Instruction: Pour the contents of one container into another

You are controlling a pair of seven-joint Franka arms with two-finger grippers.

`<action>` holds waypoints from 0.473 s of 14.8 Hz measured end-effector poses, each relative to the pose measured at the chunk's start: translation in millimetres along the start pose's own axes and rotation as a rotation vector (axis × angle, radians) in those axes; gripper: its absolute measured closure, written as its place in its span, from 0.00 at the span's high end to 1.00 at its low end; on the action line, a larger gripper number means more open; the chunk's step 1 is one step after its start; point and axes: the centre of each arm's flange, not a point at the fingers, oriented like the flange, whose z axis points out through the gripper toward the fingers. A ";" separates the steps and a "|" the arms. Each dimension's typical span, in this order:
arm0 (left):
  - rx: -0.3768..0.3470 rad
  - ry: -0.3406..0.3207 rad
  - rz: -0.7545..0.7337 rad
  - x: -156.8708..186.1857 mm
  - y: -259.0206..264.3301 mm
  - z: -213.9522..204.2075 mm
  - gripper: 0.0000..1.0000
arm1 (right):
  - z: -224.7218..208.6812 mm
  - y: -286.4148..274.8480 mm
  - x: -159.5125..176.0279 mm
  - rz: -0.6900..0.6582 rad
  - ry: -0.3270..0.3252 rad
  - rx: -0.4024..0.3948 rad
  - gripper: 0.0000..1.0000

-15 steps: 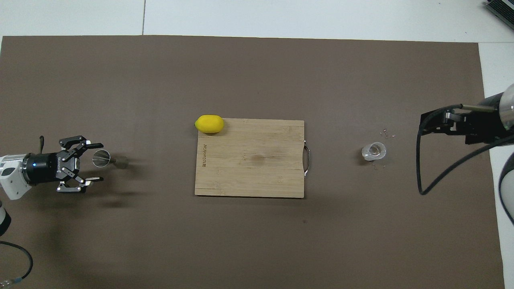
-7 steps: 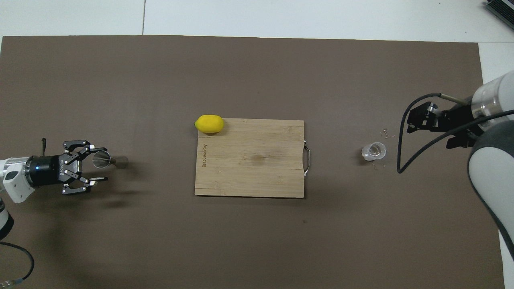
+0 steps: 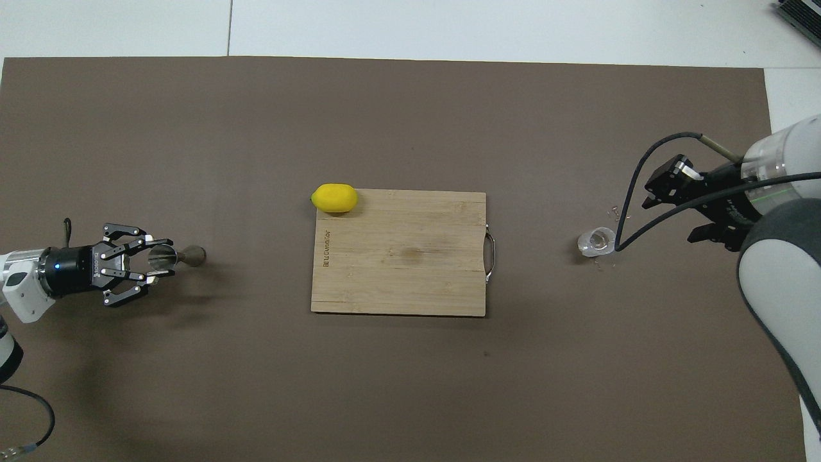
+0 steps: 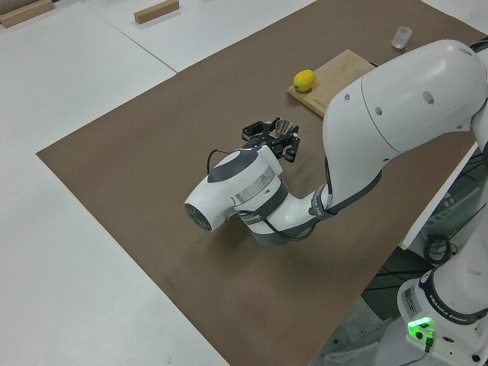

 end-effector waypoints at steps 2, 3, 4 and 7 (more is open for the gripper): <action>0.007 0.007 0.005 2.3 -1.7 -0.3 0.50 | 8.5 4.6 2.9 0.085 -0.031 0.012 0.90; 0.004 0.012 0.008 3.9 -2.2 -0.1 0.50 | 12.8 6.1 5.4 0.133 -0.044 0.028 0.99; 0.000 0.018 0.005 5.6 -2.6 0.2 0.50 | 17.6 7.1 7.4 0.186 -0.057 0.043 0.99; -0.027 0.040 -0.053 11.1 -3.1 6.0 0.50 | 40.1 16.7 18.7 0.343 -0.105 0.089 1.00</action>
